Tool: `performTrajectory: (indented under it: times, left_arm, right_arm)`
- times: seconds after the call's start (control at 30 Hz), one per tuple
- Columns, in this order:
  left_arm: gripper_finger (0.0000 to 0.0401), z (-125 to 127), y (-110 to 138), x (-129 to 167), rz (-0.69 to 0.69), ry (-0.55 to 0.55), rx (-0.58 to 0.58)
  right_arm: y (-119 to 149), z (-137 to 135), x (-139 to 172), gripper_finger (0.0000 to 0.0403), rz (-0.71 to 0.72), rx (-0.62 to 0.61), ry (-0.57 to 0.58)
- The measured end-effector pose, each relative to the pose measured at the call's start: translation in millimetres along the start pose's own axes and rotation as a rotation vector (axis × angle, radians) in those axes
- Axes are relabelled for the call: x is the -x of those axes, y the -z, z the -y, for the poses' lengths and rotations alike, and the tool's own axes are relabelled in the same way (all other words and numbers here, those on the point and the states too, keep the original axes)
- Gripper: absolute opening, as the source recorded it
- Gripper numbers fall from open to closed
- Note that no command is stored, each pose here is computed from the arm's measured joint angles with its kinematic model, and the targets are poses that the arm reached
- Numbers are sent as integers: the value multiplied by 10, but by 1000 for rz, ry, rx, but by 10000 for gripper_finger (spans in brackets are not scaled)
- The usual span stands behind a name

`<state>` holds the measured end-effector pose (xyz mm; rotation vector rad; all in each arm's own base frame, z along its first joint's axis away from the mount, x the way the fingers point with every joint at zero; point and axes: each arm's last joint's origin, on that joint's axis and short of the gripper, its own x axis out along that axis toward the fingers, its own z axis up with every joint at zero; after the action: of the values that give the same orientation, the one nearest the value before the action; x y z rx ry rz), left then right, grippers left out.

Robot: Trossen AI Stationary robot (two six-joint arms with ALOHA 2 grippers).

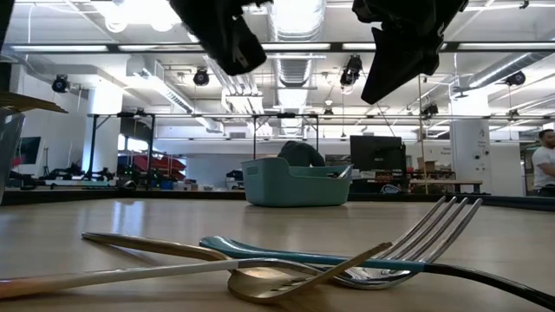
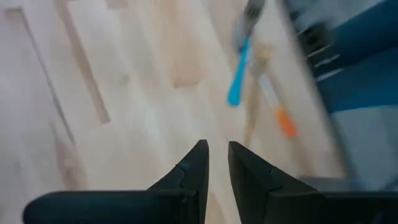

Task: Sort silverware by color (type)
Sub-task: Put the blue fork into the white bin

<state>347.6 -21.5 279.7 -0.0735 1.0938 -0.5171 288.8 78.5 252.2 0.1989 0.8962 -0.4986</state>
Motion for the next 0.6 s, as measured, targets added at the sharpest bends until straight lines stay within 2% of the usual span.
performTrajectory:
  times: [0.1, 0.17, 0.3, 0.47, 0.6]
  left_arm:
    - [45, 296, 16, -221, -43, -127, -21]
    - [45, 459, 23, -357, -38, -125, -1]
    - [45, 744, -32, -573, 83, -89, -15]
    - [45, 921, -88, -676, 212, -190, -17]
    - [45, 955, -95, -750, 295, -154, 41]
  right_arm:
    - [-1, 0, 0, 82, 0, 0, 0]
    - [0, 0, 0, 82, 0, 0, 0]
    - [0, 0, 0, 82, 0, 0, 0]
    - [-1, 0, 0, 82, 0, 0, 0]
    - [0, 0, 0, 82, 0, 0, 0]
